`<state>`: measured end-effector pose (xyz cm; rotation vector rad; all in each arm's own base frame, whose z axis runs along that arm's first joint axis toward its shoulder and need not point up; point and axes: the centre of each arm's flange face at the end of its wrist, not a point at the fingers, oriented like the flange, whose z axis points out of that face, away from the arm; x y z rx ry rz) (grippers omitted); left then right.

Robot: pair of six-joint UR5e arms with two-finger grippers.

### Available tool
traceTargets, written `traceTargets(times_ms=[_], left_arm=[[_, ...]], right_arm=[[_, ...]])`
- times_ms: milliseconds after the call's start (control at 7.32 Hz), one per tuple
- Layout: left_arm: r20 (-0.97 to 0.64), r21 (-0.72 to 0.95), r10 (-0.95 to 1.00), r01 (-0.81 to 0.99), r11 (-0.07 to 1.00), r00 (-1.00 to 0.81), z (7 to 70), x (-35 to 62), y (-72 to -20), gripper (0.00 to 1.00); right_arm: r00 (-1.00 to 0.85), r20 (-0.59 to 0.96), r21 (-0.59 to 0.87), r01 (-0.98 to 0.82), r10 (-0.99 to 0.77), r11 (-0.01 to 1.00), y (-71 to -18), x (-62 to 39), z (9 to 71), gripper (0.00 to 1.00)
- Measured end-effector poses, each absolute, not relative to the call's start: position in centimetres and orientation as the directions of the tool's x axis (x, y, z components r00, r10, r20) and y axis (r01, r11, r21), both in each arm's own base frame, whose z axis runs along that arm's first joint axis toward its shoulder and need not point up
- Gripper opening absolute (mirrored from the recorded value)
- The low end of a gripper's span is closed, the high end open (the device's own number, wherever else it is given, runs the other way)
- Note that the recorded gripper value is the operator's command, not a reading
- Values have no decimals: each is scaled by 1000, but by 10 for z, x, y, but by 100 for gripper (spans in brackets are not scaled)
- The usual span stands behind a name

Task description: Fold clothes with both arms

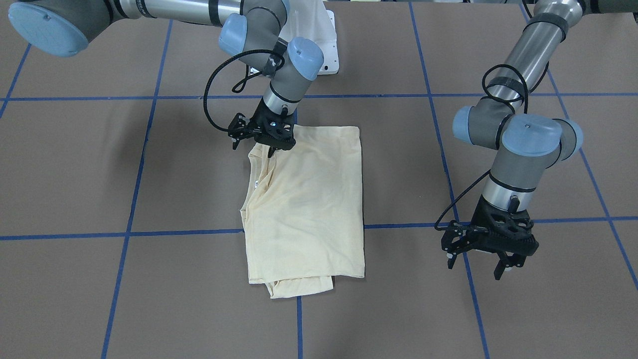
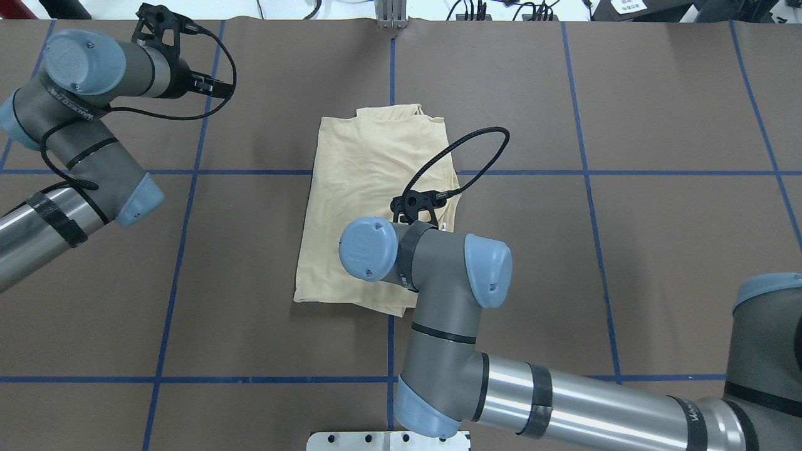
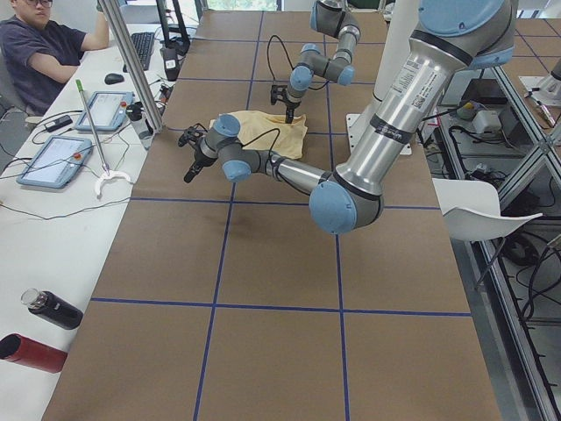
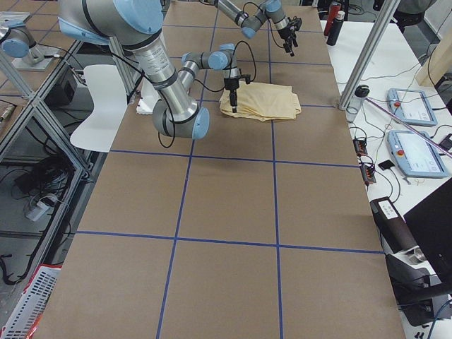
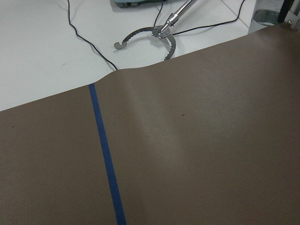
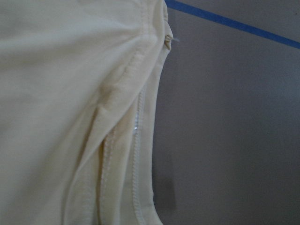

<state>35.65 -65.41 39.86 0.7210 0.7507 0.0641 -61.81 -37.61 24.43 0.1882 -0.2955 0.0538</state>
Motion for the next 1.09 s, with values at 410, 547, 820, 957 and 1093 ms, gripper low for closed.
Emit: traceTargets(times_ms=[410,547,820,957,1093], left_arm=[[-601,619,300,194,761,741,398,356,-654,100],[-601,620,300,194,761,741,398,356,-654,100],[-602,619,300,195,761,740,398,357,-654,100],[-602,619,300,195,761,740,398,357,-654,100],[-602,619,301,194,761,740,398,357,-653,100]], right_arm=[[956,292,201,-35,-25,979,-356,-558,282,100],[952,304,207,-38,-28,978,-355,-554,278,100],[914,405,234,-81,-21,969,-361,-568,236,99],[884,468,250,-114,-17,961,-368,-584,223,71],[868,496,260,-139,-9,956,-377,-604,222,44]])
